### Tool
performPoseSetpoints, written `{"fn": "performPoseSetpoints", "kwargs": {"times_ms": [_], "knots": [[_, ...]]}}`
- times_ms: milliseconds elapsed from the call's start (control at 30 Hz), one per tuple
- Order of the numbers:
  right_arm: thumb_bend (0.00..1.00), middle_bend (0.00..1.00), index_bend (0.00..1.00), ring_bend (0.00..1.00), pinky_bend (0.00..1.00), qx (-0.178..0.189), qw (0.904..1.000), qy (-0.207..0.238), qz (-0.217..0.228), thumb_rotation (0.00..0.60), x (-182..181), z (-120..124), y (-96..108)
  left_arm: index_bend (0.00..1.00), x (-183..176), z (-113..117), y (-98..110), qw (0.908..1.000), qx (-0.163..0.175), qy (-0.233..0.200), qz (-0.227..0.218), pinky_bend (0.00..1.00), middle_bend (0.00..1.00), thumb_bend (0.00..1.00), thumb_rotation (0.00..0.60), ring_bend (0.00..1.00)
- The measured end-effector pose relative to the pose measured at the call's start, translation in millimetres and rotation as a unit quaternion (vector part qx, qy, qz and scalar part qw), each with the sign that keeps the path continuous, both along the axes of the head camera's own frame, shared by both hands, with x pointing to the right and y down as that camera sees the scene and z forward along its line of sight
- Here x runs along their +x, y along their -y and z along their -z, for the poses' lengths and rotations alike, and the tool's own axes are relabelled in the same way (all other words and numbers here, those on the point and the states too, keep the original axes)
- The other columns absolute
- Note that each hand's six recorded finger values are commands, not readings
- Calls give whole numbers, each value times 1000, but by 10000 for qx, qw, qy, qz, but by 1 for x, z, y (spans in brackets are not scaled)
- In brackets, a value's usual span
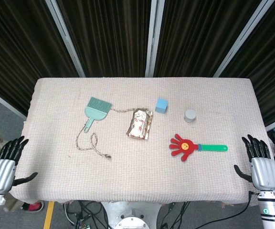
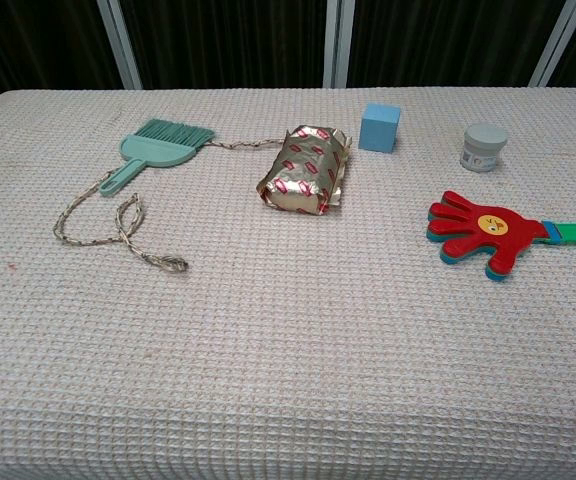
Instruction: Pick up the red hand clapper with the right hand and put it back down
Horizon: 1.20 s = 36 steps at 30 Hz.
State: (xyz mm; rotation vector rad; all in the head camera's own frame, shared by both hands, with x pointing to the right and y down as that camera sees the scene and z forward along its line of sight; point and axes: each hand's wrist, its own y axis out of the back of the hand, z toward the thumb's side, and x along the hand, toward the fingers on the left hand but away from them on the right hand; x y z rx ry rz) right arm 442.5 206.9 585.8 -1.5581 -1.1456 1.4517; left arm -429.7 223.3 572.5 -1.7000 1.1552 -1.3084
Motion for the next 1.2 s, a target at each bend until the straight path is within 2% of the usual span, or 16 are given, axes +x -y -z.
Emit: {"fn": "performPoseSetpoints", "kwargs": {"times_ms": [400, 733, 900, 1200], "knots": [[153, 0, 24, 0, 0, -322, 9992, -147, 157, 600, -11, -10, 18, 36, 1, -2, 1, 10000, -71, 53, -14, 59, 0, 0, 600, 0], [149, 0, 114, 0, 0, -1259, 9913, 27, 376, 600, -44, -61, 41, 36, -8, -13, 1, 9997, -221, 67, 91, 59, 0, 0, 600, 0], [151, 0, 174, 0, 0, -1554, 9866, 145, 480, 600, -69, -86, 51, 36, -16, -17, -1, 9994, -261, 70, 193, 59, 0, 0, 600, 0], [169, 0, 271, 0, 0, -1592, 9848, 54, 698, 600, -96, -106, 61, 36, -22, -19, -2, 9993, -279, 65, 254, 59, 0, 0, 600, 0]]}}
